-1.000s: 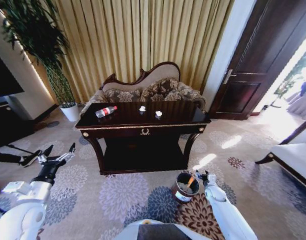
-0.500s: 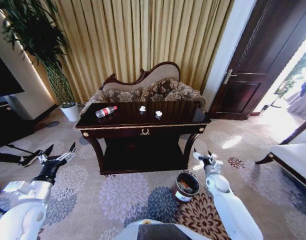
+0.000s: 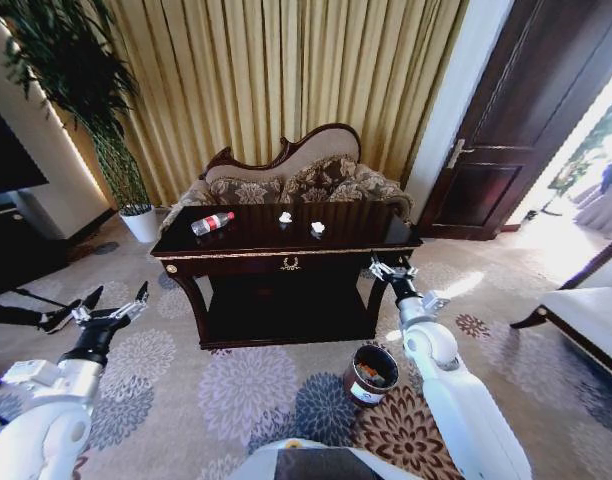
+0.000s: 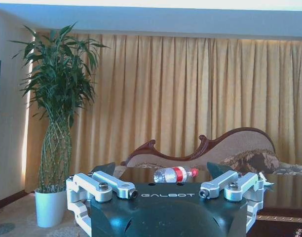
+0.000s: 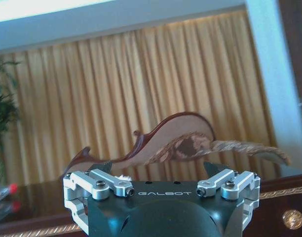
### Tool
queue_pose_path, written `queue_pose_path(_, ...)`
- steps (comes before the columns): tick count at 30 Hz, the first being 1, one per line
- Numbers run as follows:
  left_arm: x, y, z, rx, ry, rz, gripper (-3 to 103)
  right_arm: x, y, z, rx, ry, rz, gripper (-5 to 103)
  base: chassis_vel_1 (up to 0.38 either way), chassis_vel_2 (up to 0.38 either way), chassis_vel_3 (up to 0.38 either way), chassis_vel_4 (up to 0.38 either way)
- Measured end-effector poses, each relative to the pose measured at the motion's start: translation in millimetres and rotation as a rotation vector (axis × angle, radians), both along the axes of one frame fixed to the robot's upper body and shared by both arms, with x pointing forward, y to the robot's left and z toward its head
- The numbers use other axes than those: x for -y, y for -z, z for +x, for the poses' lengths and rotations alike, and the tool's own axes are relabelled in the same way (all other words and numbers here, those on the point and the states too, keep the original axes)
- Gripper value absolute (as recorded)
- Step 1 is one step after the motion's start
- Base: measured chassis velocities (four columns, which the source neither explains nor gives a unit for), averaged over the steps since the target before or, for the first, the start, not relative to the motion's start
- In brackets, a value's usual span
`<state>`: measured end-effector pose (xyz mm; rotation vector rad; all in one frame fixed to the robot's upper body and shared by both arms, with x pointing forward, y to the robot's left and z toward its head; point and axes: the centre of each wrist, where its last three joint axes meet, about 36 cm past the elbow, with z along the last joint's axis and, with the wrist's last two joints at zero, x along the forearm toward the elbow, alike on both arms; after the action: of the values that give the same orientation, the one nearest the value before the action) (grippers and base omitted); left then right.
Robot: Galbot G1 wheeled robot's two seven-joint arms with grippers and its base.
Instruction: Move to the front of the table and place the trash on the table into the trash bin.
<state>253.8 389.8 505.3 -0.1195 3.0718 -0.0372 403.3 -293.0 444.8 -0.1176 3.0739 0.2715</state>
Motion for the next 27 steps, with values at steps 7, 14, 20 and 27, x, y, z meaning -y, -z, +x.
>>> queue_pose_path(7,4,-5,3,-0.005,0.004,-0.003,100,0,-10,-6,-0.018,-0.04,-0.029,100,0.0,0.0,0.0,0.0)
queue_pose_path(14,5,-8,3,-0.007,0.005,0.002,100,-2,-13,-5,-0.01,-0.047,-0.032,100,-0.009,0.007,0.006,-0.009)
queue_pose_path(20,5,-7,2,-0.011,0.003,0.001,100,-2,-13,-5,-0.009,-0.048,-0.033,100,-0.086,0.11,0.1,-0.089)
queue_pose_path(27,6,-5,2,-0.013,0.007,-0.001,100,-2,-14,-6,-0.009,-0.049,-0.036,100,-0.203,0.201,0.188,-0.201)
